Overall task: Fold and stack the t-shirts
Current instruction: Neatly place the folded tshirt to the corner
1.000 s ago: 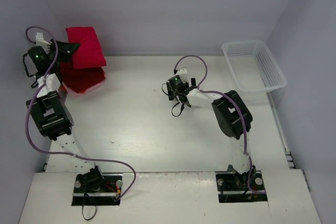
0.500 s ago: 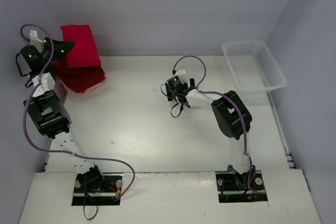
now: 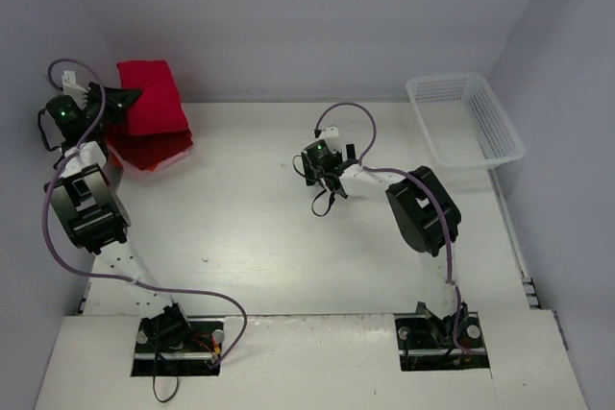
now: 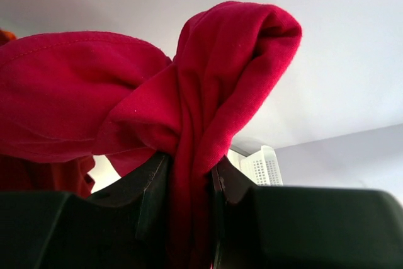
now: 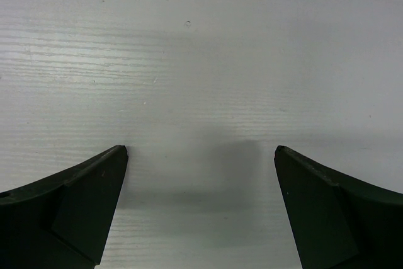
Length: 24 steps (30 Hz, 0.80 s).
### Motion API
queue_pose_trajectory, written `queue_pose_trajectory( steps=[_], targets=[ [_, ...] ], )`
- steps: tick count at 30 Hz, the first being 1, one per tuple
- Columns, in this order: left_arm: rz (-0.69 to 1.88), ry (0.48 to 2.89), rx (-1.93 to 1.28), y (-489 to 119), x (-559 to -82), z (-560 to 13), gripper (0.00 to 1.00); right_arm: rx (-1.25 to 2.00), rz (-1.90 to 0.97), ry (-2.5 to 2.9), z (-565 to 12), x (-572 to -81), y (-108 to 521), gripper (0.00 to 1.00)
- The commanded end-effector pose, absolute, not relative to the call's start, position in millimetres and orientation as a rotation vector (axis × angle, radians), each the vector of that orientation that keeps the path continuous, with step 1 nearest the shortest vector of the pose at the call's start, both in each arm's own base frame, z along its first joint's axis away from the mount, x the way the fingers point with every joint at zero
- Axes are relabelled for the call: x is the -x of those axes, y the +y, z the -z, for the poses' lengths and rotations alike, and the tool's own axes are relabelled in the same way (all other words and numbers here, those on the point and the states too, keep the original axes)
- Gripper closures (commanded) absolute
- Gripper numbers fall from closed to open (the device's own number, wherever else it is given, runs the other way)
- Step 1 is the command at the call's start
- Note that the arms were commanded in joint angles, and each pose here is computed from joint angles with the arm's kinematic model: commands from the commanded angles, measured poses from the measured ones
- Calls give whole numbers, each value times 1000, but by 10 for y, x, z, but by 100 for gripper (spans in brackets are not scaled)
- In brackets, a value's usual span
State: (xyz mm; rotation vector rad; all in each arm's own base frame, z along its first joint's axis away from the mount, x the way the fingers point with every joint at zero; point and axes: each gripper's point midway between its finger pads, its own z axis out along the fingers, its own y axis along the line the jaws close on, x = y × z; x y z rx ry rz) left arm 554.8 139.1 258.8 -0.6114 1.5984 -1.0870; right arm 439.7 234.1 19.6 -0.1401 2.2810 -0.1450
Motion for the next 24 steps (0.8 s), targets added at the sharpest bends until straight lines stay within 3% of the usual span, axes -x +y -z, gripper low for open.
queue_pose_trajectory(
  steps=[1,22,24],
  targets=[
    [1032,1521,729,1741,-5460,-2729,100,179,188,2309,-242,-4238,2261,0],
    [774,1485,958,2317,-5132,-2546,100,198,178,2320,-229,-4205,2267,0],
    [771,1480,969,2354,-5120,-2535,82,201,177,2324,-215,-4199,2268,0]
  ],
)
